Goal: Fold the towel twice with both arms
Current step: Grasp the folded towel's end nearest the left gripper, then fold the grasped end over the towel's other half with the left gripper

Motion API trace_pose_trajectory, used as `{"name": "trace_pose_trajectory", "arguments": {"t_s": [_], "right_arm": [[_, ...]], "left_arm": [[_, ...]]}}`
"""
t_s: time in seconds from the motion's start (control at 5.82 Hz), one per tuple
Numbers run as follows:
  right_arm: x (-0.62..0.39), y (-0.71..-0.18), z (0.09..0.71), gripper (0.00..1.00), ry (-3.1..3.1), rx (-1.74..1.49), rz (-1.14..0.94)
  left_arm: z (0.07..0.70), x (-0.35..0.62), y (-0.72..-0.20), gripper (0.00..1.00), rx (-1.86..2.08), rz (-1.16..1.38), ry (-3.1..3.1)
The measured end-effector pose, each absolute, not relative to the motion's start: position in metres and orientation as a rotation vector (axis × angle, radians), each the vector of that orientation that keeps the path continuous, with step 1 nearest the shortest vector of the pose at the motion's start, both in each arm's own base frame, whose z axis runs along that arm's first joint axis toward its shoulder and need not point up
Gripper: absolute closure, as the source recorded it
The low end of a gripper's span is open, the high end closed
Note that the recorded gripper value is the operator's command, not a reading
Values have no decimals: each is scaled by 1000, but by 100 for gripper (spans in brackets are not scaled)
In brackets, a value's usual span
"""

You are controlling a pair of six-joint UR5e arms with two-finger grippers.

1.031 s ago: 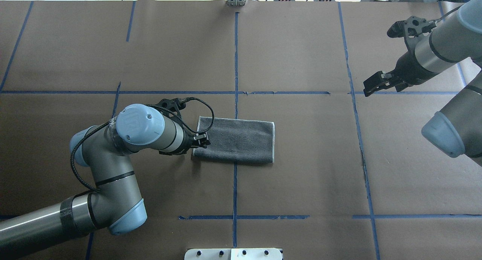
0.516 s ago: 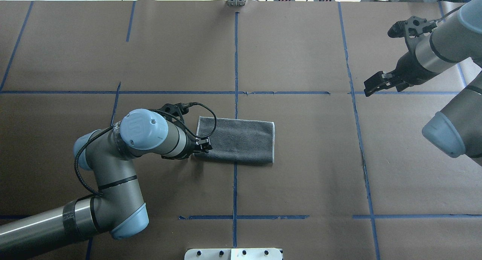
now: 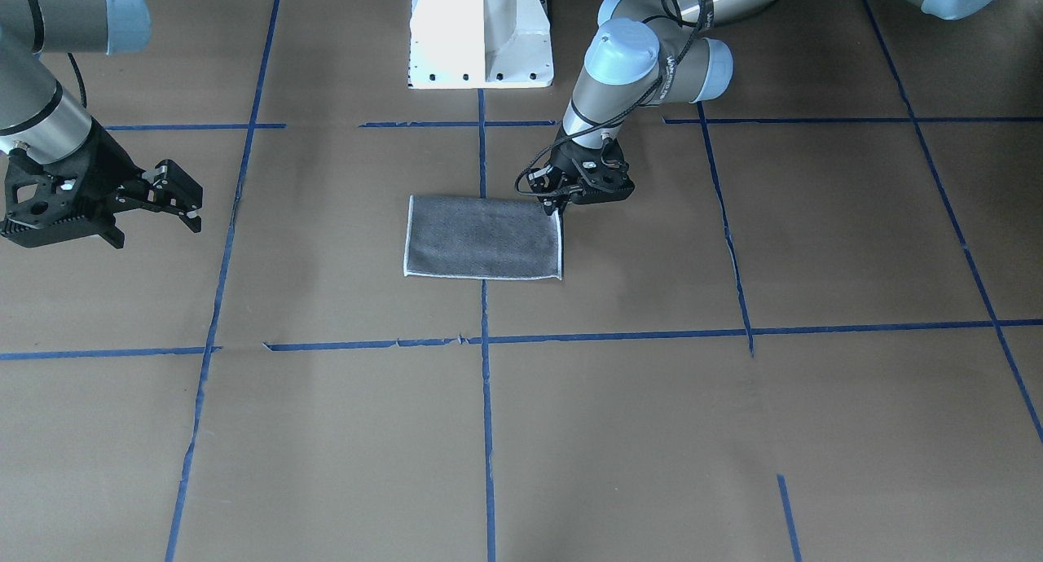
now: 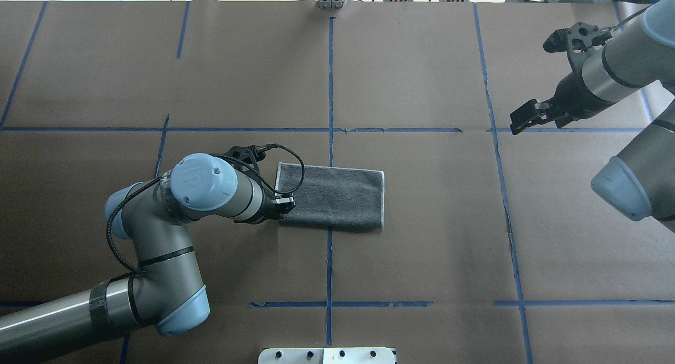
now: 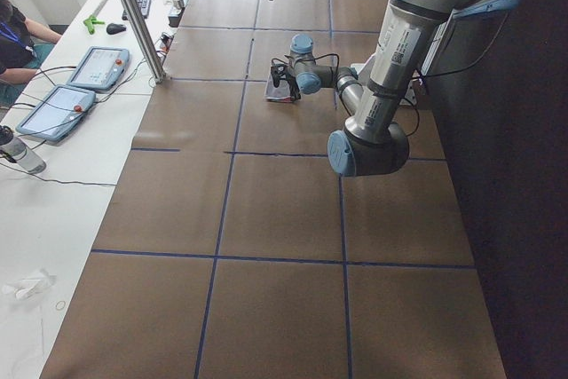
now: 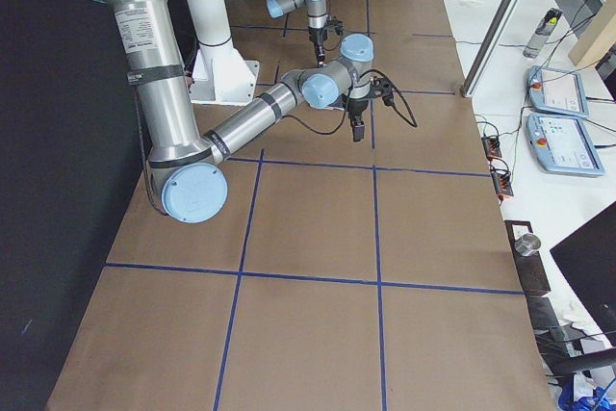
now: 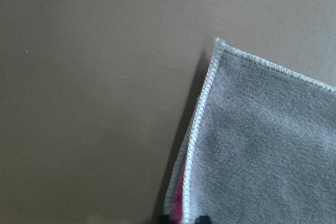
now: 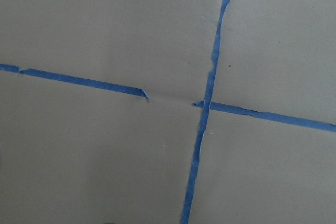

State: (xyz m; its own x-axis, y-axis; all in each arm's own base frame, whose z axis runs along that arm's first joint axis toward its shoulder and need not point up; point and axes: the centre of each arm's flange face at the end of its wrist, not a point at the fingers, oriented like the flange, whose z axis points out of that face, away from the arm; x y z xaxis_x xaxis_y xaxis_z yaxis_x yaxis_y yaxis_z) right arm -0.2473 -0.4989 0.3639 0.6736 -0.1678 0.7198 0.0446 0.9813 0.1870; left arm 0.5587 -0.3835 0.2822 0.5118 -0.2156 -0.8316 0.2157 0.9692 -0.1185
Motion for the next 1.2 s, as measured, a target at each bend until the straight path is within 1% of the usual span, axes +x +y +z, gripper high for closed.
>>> {"name": "trace_pose_trajectory", "arguments": {"t_s": [0.34,0.52,0.86,1.2], "right_arm": [[-247,-499,366,0,-820,158,-117],[-246,-498,368,0,-818,154,-116],[-245,-496,374,0,-815,145,-114],[-244,-495,376,0,-813,140,-111]], "left_arm": [[273,557,-385,100,7,-268,1002],[252,560,-389,100,10,-277,987],[188,579,-395,100,37,-294,952],[145,631,-388,100,83,-284,933]]}}
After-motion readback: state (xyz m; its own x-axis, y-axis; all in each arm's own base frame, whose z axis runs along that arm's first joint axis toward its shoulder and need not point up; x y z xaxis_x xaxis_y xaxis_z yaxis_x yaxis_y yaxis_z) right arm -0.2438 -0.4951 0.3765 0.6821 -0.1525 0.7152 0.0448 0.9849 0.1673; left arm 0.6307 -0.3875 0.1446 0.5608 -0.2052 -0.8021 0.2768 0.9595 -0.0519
